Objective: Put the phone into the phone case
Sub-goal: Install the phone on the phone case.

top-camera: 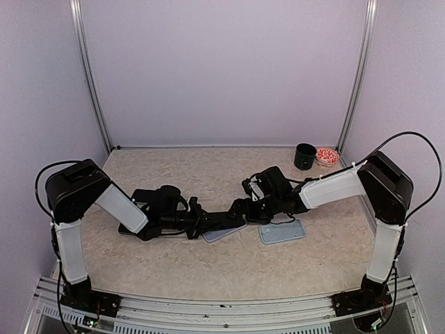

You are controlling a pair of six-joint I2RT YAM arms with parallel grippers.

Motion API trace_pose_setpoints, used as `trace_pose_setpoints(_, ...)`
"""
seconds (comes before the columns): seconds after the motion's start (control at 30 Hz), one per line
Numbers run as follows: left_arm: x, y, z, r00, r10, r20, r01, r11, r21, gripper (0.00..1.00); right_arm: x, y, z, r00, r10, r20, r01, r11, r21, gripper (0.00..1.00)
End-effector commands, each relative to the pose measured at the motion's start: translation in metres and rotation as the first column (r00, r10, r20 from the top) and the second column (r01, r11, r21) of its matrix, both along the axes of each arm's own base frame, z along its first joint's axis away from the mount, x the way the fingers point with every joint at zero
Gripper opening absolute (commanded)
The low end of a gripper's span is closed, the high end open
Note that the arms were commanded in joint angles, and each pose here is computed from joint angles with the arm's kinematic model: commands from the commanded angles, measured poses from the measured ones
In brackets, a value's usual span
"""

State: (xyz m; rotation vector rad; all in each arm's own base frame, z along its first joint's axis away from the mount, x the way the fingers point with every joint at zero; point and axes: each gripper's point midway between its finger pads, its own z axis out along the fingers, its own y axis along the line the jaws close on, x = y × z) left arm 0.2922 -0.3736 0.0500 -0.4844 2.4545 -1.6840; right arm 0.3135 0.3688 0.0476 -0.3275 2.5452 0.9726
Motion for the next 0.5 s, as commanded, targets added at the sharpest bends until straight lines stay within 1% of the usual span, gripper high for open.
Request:
trace_pose_setpoints(0.0, -0.005, 0.005, -0.009, 0.998, 0.023, -0.056, -0.021, 0.999, 0.029, 0.00, -0.025, -0.003, -0.013, 0.998, 0.050, -0.049, -0.051, 0.998, -0.029, 0.94)
trace_pose_setpoints(0.33, -0.002, 0.004, -0.009, 0.997, 0.054, -0.060, -0.053, 0.998, 0.016, 0.00, -0.046, 0.023, -0.011, 0.990, 0.137, -0.045, -0.137, 0.991, 0.013, 0.93)
trace_pose_setpoints(0.47, -0.002, 0.002, -0.008, 0.998, 0.038, -0.055, -0.038, 0.999, 0.004, 0.00, -0.051, 0.028, -0.008, 0.988, 0.150, -0.039, -0.149, 0.989, 0.025, 0.93)
